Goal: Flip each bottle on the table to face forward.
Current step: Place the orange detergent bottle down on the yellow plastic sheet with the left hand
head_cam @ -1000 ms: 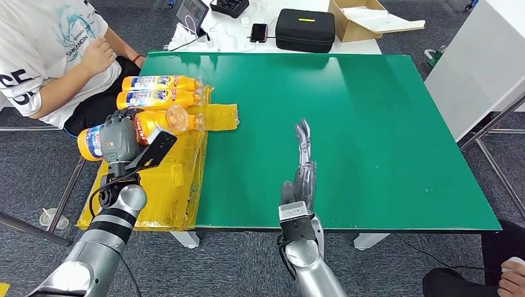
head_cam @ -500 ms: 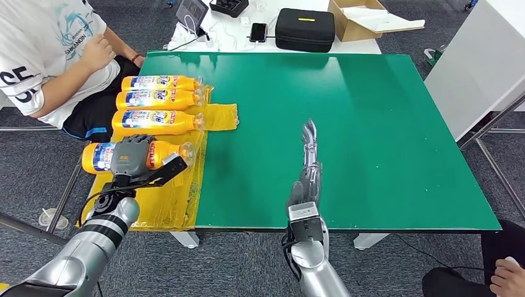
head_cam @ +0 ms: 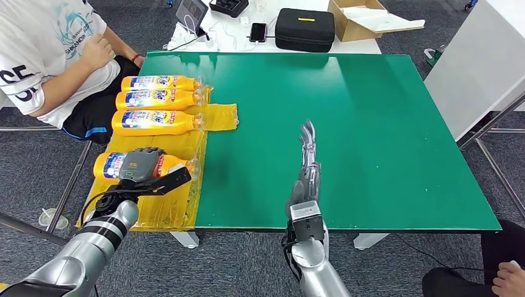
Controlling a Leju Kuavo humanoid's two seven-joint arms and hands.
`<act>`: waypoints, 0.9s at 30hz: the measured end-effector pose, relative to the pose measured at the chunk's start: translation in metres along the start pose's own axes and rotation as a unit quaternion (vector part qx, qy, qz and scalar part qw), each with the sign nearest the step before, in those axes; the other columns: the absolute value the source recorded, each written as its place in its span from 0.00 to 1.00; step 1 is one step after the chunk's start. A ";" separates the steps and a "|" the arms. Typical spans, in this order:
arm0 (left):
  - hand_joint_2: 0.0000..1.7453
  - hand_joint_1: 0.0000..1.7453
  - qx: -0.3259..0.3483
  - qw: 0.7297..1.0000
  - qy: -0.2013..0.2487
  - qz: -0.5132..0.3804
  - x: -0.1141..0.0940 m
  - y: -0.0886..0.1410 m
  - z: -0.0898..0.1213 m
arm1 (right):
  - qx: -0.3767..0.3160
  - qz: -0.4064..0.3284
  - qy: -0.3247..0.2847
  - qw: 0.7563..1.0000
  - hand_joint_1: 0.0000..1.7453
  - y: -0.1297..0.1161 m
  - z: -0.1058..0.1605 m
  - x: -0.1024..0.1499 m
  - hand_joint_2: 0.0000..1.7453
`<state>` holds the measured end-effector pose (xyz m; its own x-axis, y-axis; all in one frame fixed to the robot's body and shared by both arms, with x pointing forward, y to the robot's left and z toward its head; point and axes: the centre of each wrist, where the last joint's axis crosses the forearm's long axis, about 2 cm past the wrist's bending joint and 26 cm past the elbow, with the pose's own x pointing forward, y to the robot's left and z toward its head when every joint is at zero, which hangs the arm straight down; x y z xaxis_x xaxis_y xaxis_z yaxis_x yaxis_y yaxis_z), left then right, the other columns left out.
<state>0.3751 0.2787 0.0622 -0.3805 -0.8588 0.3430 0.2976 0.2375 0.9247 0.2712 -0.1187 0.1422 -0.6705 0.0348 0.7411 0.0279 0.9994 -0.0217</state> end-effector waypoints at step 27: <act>0.00 0.00 -0.101 0.973 -0.066 0.196 -0.011 -0.008 0.009 | 0.048 -0.032 0.063 0.996 0.00 0.016 0.012 -0.023 0.00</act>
<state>0.3691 0.2898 0.0523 -0.3083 -0.6515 0.6931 0.6036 0.4292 0.6719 0.2784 -0.1030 0.1172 -0.5695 -0.0244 0.8216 -0.0880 0.9956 -0.0315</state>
